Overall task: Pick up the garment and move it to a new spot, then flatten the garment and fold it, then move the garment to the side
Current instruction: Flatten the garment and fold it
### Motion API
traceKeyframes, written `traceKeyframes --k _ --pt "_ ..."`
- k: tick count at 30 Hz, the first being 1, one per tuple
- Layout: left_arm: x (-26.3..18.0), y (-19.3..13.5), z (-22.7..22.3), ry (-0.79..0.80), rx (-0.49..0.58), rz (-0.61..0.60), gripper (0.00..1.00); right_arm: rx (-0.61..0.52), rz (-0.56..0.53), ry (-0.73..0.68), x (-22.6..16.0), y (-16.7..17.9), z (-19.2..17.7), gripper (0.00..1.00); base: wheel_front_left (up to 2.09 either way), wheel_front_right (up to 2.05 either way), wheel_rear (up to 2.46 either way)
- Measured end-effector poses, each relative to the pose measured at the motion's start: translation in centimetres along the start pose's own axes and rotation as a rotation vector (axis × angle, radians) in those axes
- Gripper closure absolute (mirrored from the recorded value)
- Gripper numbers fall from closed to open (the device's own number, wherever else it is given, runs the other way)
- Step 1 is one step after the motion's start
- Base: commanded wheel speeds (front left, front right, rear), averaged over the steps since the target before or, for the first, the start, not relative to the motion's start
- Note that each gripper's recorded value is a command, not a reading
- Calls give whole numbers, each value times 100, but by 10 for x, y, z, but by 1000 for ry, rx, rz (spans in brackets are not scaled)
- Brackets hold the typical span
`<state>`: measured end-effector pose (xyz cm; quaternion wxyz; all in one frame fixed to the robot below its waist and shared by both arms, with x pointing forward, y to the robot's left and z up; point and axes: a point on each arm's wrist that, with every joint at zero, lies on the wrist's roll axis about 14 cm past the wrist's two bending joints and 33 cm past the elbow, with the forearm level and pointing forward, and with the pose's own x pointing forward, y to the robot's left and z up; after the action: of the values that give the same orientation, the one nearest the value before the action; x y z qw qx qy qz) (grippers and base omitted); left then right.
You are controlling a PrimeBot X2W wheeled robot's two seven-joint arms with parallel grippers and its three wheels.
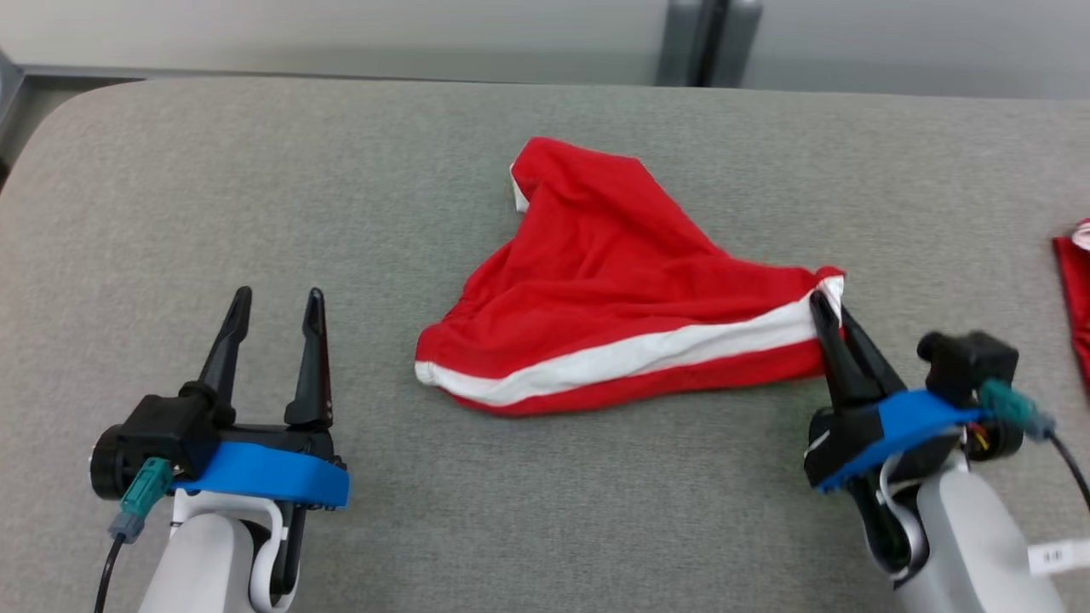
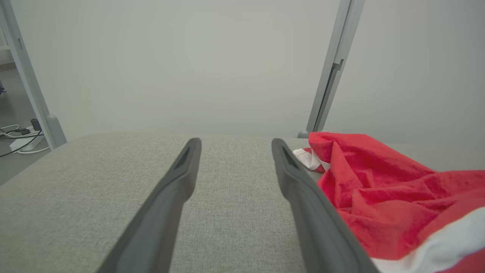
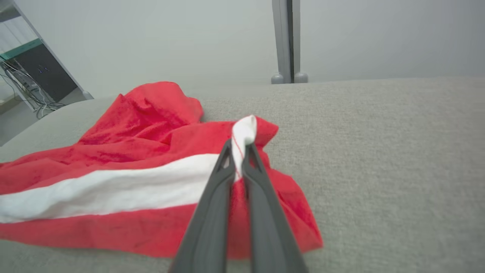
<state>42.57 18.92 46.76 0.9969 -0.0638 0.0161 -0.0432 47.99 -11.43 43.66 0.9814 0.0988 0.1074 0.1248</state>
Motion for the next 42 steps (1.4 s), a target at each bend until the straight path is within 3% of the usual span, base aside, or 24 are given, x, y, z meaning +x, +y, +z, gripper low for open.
traceKeyframes --k 2,3,4,5,6,17,28,42 --pt "2 -3 0 -2 4 -13 0 14 -24 -45 -16 -3 4 98 0 0 0" --pt "2 -5 0 -1 5 -19 0 11 -37 -47 -24 -6 2 82 0 0 0" --pt "2 -7 -1 1 4 -23 0 9 -50 -48 -32 -8 -1 55 0 0 0" --pt "2 -8 -1 2 4 -27 0 10 -65 -45 -39 -10 -3 51 0 0 0" --pt "1 -9 -1 1 4 -31 0 13 -80 -38 -46 -13 -7 0 0 0 0" --pt "-14 -17 -1 4 -4 -43 0 -18 -168 -114 -86 -32 17 0 0 0 0" --pt "-31 -23 -3 12 -23 -43 0 -102 -216 -314 -117 -42 67 0 0 0 0" --pt "-43 -18 -2 9 -31 -18 0 -103 -206 -277 -123 -37 59 0 0 0 0"
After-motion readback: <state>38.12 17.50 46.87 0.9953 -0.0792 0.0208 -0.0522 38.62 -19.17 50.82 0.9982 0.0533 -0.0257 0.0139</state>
